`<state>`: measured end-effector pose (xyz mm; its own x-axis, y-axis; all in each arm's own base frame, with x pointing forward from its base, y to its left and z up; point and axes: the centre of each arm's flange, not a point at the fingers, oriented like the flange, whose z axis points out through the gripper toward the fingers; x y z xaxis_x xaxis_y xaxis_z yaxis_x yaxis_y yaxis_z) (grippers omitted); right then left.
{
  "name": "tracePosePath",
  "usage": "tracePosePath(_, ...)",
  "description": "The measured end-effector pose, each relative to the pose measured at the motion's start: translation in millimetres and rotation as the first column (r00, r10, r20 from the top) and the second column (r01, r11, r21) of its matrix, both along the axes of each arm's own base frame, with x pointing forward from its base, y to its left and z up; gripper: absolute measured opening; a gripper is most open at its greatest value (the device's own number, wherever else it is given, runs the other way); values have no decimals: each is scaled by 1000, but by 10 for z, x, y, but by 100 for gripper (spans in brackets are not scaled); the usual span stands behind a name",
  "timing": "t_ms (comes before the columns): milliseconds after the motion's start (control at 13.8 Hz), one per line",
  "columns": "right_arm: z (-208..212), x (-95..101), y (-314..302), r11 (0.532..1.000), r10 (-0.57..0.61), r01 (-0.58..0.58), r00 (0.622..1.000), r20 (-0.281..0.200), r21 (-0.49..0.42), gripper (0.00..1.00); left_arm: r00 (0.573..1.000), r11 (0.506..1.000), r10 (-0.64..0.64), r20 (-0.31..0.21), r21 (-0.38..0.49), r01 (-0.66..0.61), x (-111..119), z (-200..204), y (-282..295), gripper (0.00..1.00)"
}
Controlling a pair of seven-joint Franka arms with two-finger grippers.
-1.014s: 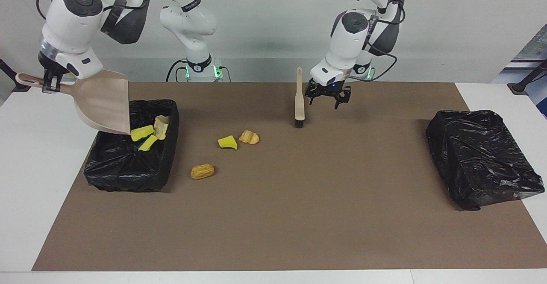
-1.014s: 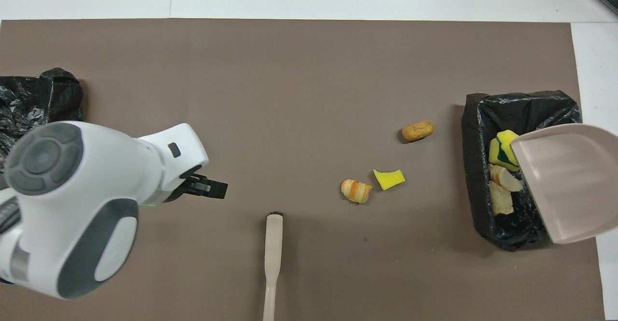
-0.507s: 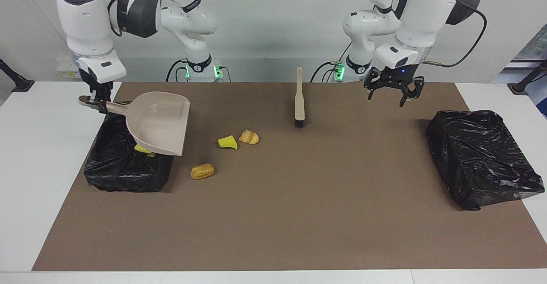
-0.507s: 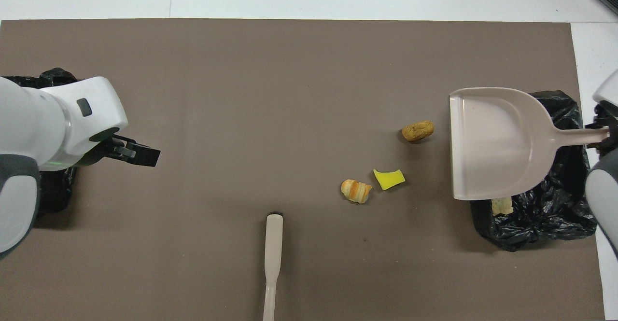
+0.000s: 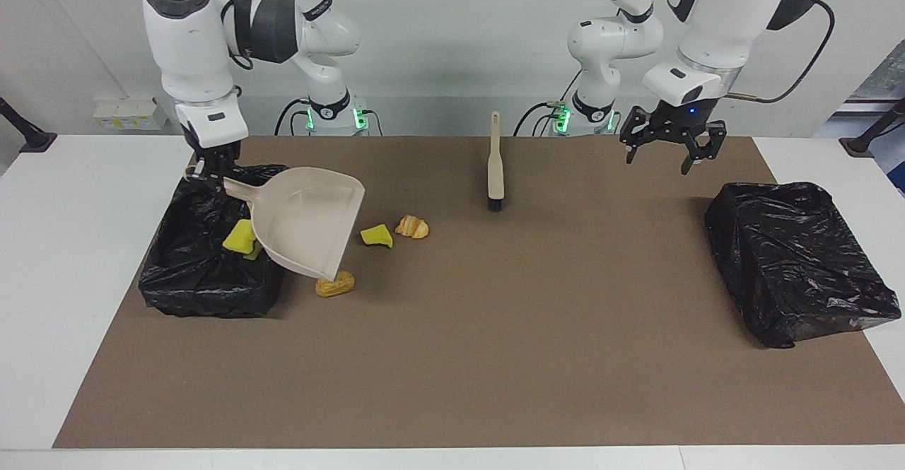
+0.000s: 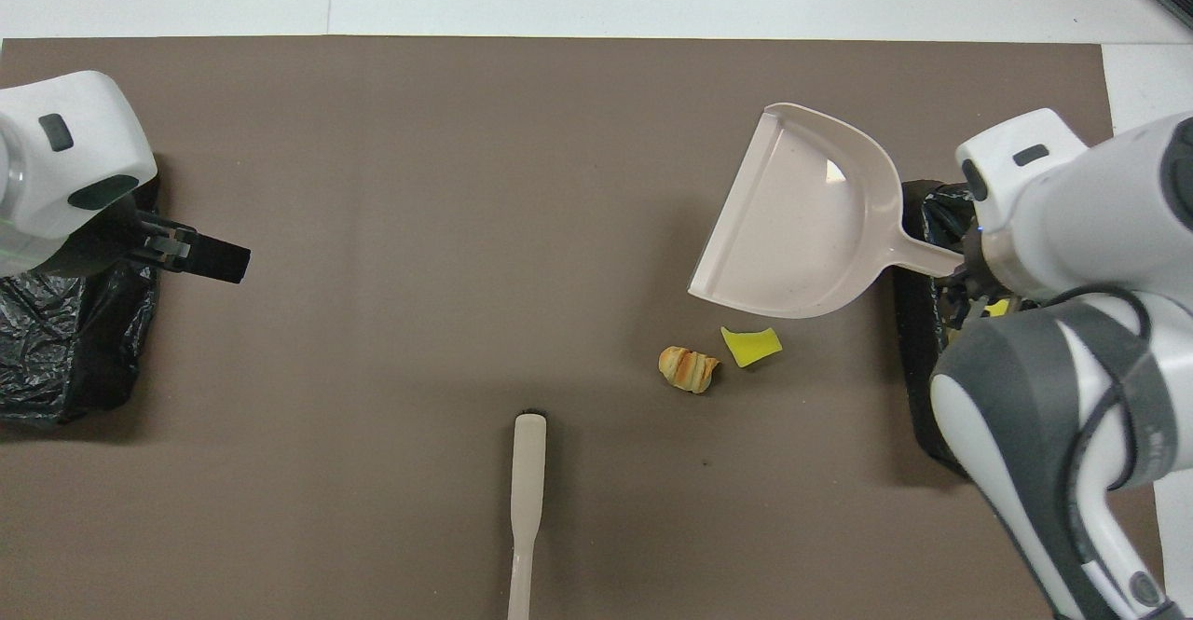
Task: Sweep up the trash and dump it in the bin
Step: 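Bring the empty dustpan back to the table center with the right gripper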
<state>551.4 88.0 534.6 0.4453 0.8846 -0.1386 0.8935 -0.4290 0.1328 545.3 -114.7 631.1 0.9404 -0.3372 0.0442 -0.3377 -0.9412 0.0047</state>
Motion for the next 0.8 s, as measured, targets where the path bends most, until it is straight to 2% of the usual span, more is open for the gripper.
tracePosePath(217,-220,8,466,991,-125,125,992,8,47,33,1000,1000,21,-7,-3,-21,56,104,125,100)
tracePosePath(362,-381,28,788,966,-246,243,969,21,89,33,1000,1000,31,-4,-3,-31,57,166,182,100)
tracePosePath(580,-560,16,1184,871,-482,474,876,34,127,33,999,999,39,-9,0,-39,16,228,212,100)
tracePosePath(797,-654,40,1433,753,-648,638,762,12,161,33,997,997,81,-19,1,-81,2,232,269,100)
